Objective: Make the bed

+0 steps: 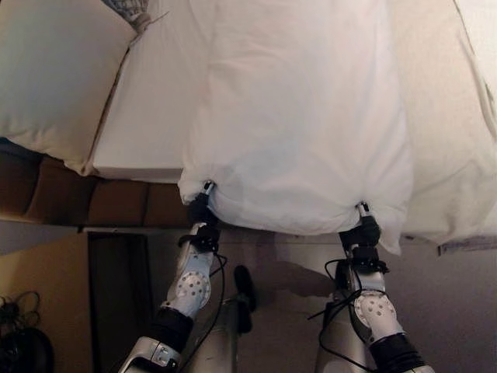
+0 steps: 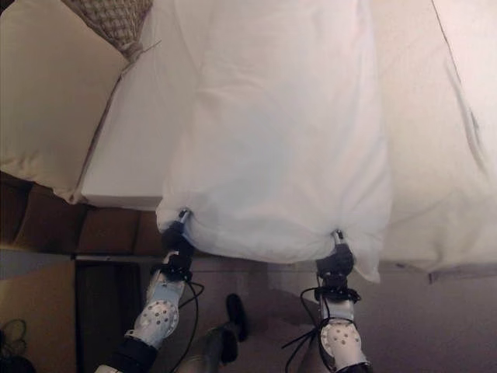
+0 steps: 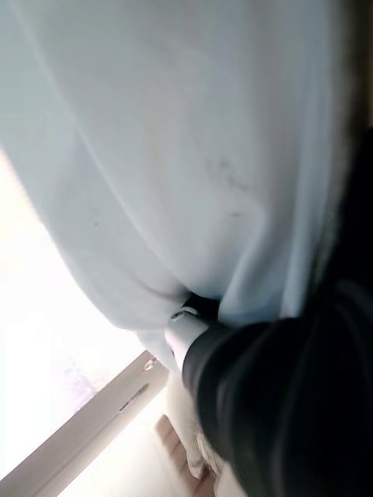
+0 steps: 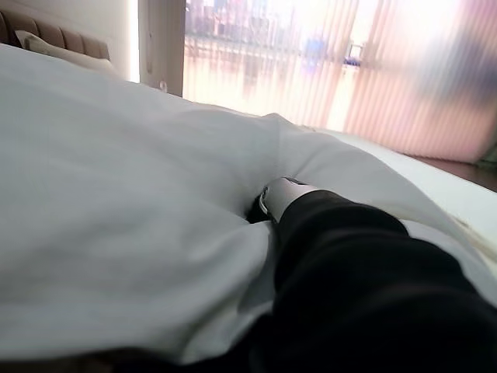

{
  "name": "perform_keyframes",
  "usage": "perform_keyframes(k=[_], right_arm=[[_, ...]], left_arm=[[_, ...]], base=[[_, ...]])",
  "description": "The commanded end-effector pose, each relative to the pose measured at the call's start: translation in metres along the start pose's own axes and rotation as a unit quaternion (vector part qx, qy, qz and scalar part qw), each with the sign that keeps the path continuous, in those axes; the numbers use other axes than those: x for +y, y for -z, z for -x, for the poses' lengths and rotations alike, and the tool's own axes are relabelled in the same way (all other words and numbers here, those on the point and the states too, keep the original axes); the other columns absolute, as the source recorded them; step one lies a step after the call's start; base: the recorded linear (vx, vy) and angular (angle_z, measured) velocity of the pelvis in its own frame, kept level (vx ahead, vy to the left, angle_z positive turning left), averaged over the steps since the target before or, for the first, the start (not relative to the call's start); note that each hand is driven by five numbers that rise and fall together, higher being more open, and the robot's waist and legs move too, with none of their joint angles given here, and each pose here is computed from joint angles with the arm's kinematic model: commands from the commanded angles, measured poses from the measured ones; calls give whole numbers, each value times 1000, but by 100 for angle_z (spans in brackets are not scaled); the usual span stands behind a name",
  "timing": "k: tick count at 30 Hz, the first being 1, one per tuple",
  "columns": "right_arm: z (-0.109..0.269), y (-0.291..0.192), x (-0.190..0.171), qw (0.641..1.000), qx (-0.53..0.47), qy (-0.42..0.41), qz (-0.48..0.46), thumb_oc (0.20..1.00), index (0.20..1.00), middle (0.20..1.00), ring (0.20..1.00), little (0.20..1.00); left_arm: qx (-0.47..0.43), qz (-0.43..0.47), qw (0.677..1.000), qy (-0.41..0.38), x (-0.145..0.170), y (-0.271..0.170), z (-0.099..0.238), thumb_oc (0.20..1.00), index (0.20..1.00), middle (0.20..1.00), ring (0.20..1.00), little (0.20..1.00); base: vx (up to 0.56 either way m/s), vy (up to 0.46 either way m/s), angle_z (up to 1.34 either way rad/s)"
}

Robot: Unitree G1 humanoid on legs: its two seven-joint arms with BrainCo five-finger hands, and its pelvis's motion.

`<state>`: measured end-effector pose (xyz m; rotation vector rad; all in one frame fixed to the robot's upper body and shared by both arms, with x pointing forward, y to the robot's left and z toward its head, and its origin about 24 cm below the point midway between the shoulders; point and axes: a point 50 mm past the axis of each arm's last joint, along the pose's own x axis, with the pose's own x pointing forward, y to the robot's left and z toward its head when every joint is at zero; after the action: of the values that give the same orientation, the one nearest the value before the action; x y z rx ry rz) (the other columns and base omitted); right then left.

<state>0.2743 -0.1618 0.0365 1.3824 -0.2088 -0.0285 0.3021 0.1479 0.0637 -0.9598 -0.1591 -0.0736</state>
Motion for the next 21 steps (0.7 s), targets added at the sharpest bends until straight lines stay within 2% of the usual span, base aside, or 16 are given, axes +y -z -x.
perform_keyframes(k=[1, 4, 5, 6, 7, 8, 9, 12, 13, 15, 18, 19, 21], right_arm=[[1, -4, 2, 998, 8, -26, 48, 200, 200, 200, 200, 200], [1, -2, -17, 998, 12, 23, 64, 200, 200, 200, 200, 200], [3, 3, -30, 995, 27, 59, 78, 200, 200, 200, 200, 200], [6, 1, -43, 990, 36, 88, 100, 200, 200, 200, 200, 200], [6, 1, -43, 991, 36, 87, 100, 200, 200, 200, 200, 200], [3, 7, -51, 985, 56, 109, 123, 200, 200, 200, 200, 200], [3, 7, -50, 985, 56, 108, 123, 200, 200, 200, 200, 200], [10, 3, -82, 963, 82, 192, 173, 200, 200, 200, 200, 200], [9, 3, -82, 963, 81, 191, 173, 200, 200, 200, 200, 200], [19, 1, -103, 936, 104, 257, 215, 200, 200, 200, 200, 200], [25, -4, -114, 921, 115, 289, 234, 200, 200, 200, 200, 200], [32, -5, -122, 905, 125, 322, 250, 200, 200, 200, 200, 200], [35, -4, -126, 896, 137, 331, 262, 200, 200, 200, 200, 200]], left_arm=[[-53, -42, 997, 34, -9, -23, 4, 200, 200, 200, 200, 200], [-57, -37, 998, -17, 1, -16, 3, 200, 200, 200, 200, 200], [-66, -9, 995, -75, 16, -12, 3, 200, 200, 200, 200, 200], [-65, -24, 992, -103, 24, -10, 4, 200, 200, 200, 200, 200], [-65, -24, 992, -103, 23, -10, 4, 200, 200, 200, 200, 200], [-81, 9, 984, -160, 35, -6, 4, 200, 200, 200, 200, 200], [-82, 9, 984, -160, 35, -6, 3, 200, 200, 200, 200, 200], [-54, -5, 962, -267, 63, 11, 7, 200, 200, 200, 200, 200], [-54, -5, 962, -267, 63, 11, 6, 200, 200, 200, 200, 200], [-22, 3, 939, -342, 83, 28, 14, 200, 200, 200, 200, 200], [-4, -9, 929, -371, 91, 34, 17, 200, 200, 200, 200, 200], [13, -11, 910, -414, 102, 42, 27, 200, 200, 200, 200, 200], [18, -7, 902, -430, 104, 45, 29, 200, 200, 200, 200, 200]], base=[[-39, 236, -60], [-16, 152, -31], [-19, 57, -12], [-16, 27, -13], [-53, -6, -16], [-41, 4, -15], [-54, -21, -18], [-17, -86, -9], [-5, -103, -3], [4, -83, 0], [7, -70, 2], [12, -44, 2], [-1, -68, 4]])
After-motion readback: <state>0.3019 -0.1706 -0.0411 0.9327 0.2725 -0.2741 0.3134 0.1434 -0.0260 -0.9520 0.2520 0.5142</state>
